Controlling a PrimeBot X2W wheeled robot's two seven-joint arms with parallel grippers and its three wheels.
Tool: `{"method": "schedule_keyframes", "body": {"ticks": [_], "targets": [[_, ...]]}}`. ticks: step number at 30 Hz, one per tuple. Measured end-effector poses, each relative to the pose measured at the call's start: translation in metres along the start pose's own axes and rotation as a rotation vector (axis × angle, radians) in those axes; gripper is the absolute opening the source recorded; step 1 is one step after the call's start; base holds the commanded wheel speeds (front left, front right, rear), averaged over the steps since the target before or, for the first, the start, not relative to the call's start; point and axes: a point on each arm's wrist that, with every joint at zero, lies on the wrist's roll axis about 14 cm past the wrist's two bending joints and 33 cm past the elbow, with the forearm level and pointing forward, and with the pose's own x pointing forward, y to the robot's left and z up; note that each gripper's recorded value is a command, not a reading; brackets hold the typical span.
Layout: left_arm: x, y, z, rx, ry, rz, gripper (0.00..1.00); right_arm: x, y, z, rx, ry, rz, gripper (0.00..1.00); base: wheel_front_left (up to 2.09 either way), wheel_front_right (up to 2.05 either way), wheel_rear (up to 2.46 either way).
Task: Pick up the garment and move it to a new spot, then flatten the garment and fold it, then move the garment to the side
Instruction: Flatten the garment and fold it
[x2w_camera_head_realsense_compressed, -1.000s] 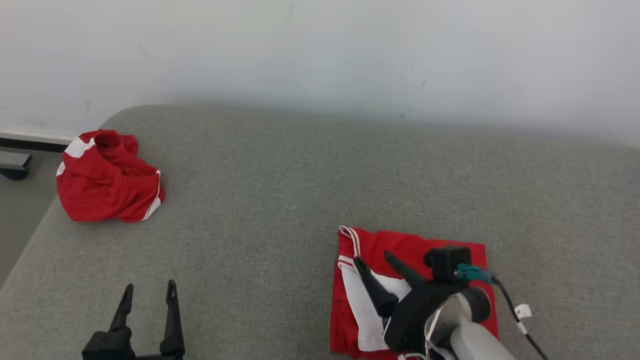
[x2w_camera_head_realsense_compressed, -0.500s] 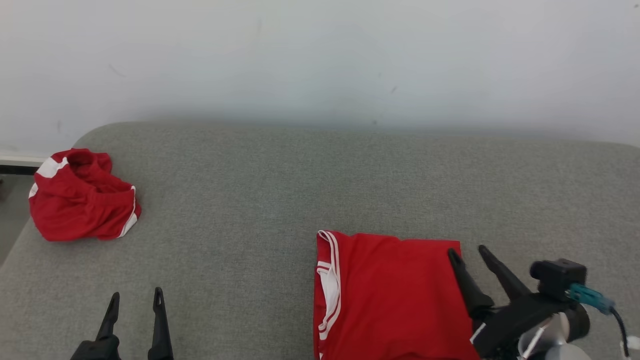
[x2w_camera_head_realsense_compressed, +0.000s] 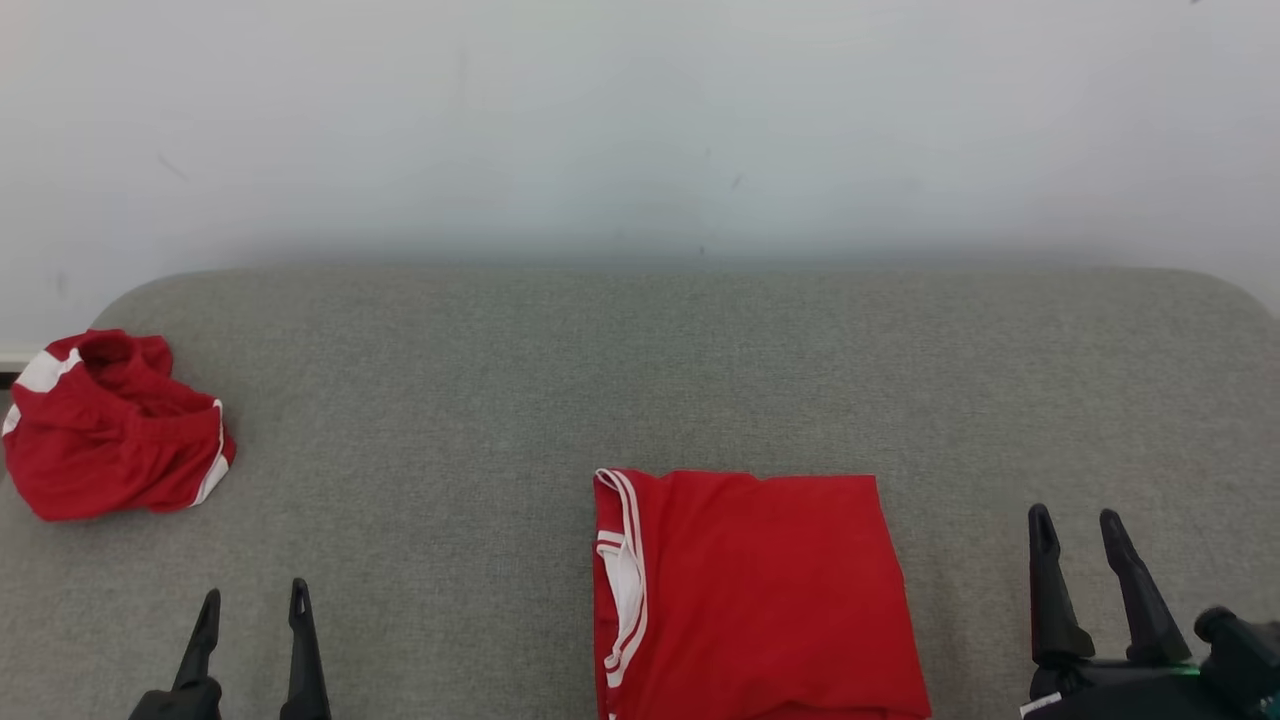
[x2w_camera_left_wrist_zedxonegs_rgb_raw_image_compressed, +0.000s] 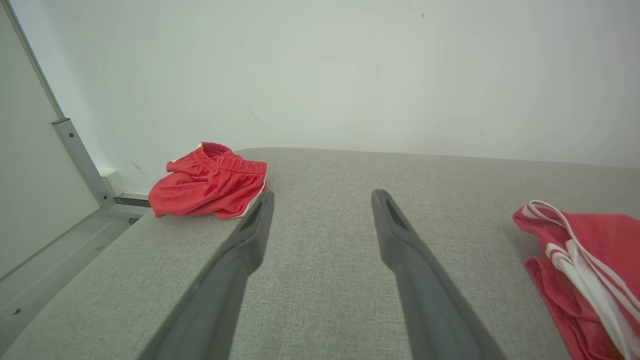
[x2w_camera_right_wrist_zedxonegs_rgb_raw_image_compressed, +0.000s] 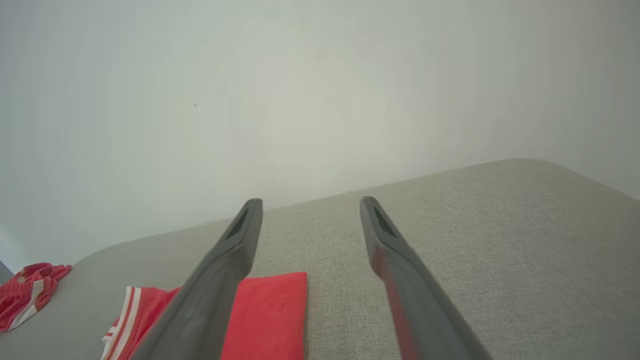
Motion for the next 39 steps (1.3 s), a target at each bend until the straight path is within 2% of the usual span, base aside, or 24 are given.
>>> {"method": "schedule_keyframes", "body": {"ticks": [8, 28, 39], "targets": [[-0.001, -0.015, 0.006, -0.004, -0.024, -0.044, 1.0, -0.02, -0.003, 0.013, -0.038, -0.077, -0.032, 1.0, 0.0, 0.0, 0.0], [-0.01, -0.032, 0.024, 0.079, -0.052, -0.137, 1.0, -0.033, 0.011, -0.009, -0.223, -0.007, 0.01, 1.0, 0.0, 0.0, 0.0], [-0.014, -0.031, 0.028, 0.043, -0.043, -0.14, 1.0, -0.031, 0.015, -0.012, -0.218, 0.002, 0.013, 1.0, 0.0, 0.0, 0.0]]}}
